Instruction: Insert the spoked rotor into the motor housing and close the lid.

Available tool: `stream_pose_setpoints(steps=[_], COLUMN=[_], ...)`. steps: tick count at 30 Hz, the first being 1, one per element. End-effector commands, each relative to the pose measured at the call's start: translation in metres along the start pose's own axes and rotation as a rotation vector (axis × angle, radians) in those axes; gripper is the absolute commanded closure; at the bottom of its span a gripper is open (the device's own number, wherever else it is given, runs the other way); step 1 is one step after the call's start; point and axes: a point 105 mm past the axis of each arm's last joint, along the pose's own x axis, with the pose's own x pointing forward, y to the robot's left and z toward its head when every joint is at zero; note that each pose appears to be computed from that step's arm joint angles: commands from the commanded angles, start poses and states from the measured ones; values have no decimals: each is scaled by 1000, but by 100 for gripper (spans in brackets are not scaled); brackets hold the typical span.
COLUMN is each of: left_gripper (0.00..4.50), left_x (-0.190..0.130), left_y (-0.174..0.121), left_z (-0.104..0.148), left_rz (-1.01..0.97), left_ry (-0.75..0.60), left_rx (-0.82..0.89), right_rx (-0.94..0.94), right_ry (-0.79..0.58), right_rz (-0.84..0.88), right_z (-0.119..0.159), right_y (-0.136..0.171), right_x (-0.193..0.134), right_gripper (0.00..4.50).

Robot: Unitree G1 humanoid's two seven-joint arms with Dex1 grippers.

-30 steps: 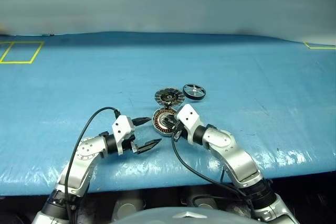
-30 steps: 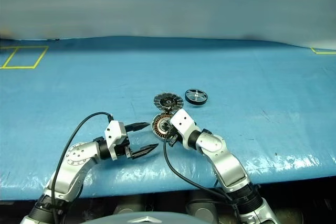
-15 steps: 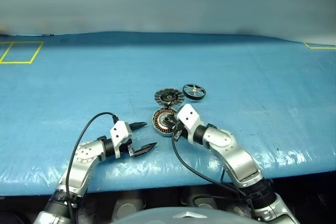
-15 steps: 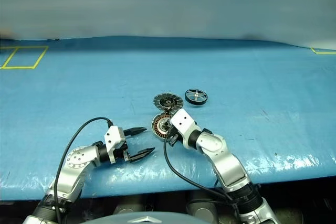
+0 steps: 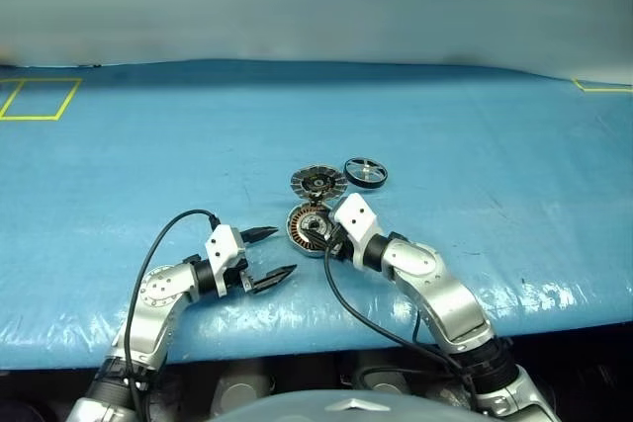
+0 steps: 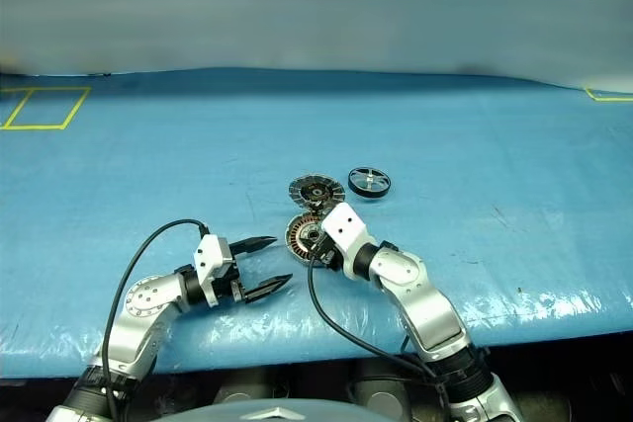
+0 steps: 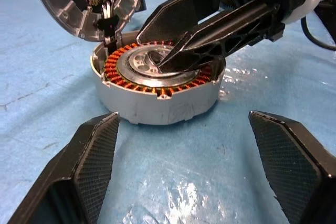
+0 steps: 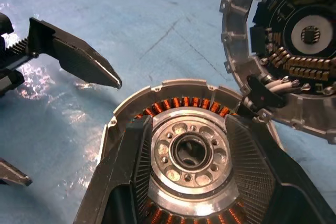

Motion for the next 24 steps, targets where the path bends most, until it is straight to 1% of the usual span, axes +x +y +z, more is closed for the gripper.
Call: stream_pose_setpoints(steps=[1, 3, 6, 8, 10, 12, 14, 19, 22, 24], left_gripper=[29, 29, 29, 29, 29, 29, 29, 29, 29, 29], left_x=[0, 1, 2, 4, 5, 5, 4, 6, 5, 5], left_y=[3, 2, -1, -3, -4, -4, -5, -7, -8, -9], left_z=[16, 18, 19, 22, 26, 26, 29, 34, 32, 30], left_rz=[10, 6, -3, -4, -4, 2, 2, 4, -2, -6], left_ry=[-39, -39, -25, -24, -28, -12, -8, -6, 26, 29], left_rx=[34, 33, 40, 41, 40, 53, 50, 49, 68, 56], right_rx=[-7, 3, -22, -77, -69, -59, -65, -32, -36, -47], right_ry=[-120, -139, -119, -57, -36, -37, -17, -26, -21, 9], right_rz=[-29, -39, -83, -101, -77, -34, -32, 16, 29, 15], right_z=[27, 31, 26, 15, 9, 9, 6, 5, 4, -1], right_y=[-8, -10, -17, -20, -16, -8, -7, 0, 2, 0], right_x=[-5, -5, -2, 1, 2, 3, 5, 7, 8, 10], right_gripper=[238, 279, 374, 446, 449, 449, 449, 449, 449, 449])
